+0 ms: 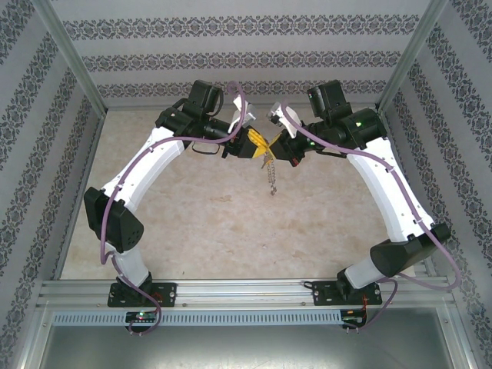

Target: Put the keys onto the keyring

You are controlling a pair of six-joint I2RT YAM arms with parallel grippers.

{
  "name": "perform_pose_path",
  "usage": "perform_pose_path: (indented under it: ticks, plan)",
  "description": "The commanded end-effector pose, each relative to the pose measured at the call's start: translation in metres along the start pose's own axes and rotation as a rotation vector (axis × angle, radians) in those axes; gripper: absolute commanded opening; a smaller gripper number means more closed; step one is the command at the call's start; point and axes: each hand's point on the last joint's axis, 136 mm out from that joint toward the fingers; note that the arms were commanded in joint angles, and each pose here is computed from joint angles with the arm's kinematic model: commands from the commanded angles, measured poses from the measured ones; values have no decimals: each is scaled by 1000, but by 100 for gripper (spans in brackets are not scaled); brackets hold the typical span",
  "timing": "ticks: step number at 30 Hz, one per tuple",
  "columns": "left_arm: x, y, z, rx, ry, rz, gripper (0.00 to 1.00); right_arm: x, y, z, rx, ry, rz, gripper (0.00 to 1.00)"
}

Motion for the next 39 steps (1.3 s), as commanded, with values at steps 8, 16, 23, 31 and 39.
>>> perform_pose_path:
  ticks: [8, 16, 23, 31, 39]
  plan:
    - [-9, 1, 10, -13, -53, -1, 0, 2, 22, -14, -114, -15, -22, 2]
    - [-13, 15, 6, -46, -45, 48, 0, -16, 21, -57, -345, -14, 140, 38]
    - [-17, 24, 3, -74, -32, 83, 0, -29, -2, -65, -496, -5, 289, 27]
    - [-20, 35, -1, -102, -20, 104, 0, -19, -17, -36, -487, 142, 357, 12]
    - [-22, 42, -3, -127, -12, 117, 0, 4, -27, -22, -467, 202, 317, 31]
Point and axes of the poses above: each hand's point on the last joint's axis, 136 mm out from that joint toward the fingers, its own z axis out along the fingers, its own x axis along the line the jaws close on, y = z × x, and after that the axes turned 11 degrees about z, right-handed
